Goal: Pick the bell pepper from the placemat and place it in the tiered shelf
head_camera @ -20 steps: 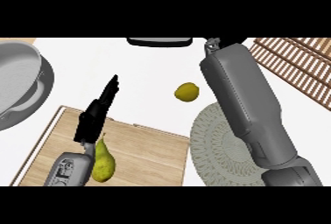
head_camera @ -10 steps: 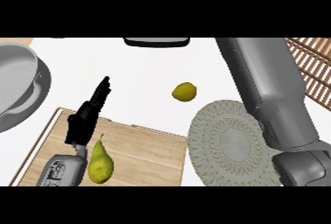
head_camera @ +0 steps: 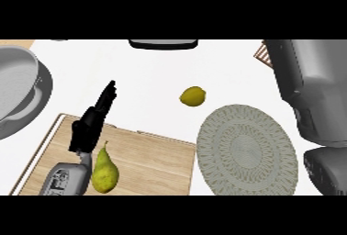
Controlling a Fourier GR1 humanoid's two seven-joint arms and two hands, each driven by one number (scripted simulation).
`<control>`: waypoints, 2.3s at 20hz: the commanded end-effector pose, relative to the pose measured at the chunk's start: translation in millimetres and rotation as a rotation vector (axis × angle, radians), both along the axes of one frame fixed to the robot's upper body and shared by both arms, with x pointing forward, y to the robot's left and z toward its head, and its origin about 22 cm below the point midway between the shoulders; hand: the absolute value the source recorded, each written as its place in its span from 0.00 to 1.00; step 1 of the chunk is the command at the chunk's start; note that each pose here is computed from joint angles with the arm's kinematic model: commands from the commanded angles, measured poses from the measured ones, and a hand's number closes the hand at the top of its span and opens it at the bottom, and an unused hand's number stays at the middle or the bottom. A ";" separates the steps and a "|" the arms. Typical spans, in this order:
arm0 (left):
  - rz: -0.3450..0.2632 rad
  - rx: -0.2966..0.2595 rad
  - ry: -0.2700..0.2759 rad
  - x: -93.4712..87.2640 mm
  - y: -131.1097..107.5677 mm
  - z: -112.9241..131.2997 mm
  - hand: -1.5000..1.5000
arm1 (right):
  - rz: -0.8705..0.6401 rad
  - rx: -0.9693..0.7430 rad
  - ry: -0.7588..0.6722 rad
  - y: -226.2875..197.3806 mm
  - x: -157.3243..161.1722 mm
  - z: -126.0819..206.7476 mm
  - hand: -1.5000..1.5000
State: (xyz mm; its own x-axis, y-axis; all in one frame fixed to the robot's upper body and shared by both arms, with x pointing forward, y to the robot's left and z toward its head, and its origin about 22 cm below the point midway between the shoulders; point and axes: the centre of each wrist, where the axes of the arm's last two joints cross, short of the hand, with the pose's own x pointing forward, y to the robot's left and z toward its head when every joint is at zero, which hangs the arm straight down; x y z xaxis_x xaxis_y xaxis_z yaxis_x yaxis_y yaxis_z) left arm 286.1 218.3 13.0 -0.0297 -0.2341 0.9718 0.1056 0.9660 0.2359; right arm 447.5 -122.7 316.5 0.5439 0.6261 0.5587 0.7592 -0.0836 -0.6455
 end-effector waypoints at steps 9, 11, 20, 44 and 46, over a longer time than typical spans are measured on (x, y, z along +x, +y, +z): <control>0.002 -0.009 0.003 -4.8 10.1 10.5 0.50 | -0.192 0.047 -0.021 -61.5 5.4 35.8 1.00; -0.010 -0.016 0.005 -0.1 4.6 -7.7 0.50 | -0.209 -0.013 0.017 -62.0 5.4 43.6 1.00; -0.019 -0.012 0.009 7.0 -3.8 11.7 0.50 | -0.276 -0.114 0.048 -100.1 21.1 -7.2 1.00; -0.020 -0.014 -0.011 10.8 8.2 23.8 0.50 | -0.142 -0.044 -0.238 -210.7 12.1 -40.7 1.00; 0.009 0.009 -0.011 -4.0 7.3 4.5 0.50 | -0.377 -0.039 -0.052 -236.7 3.7 -60.2 1.00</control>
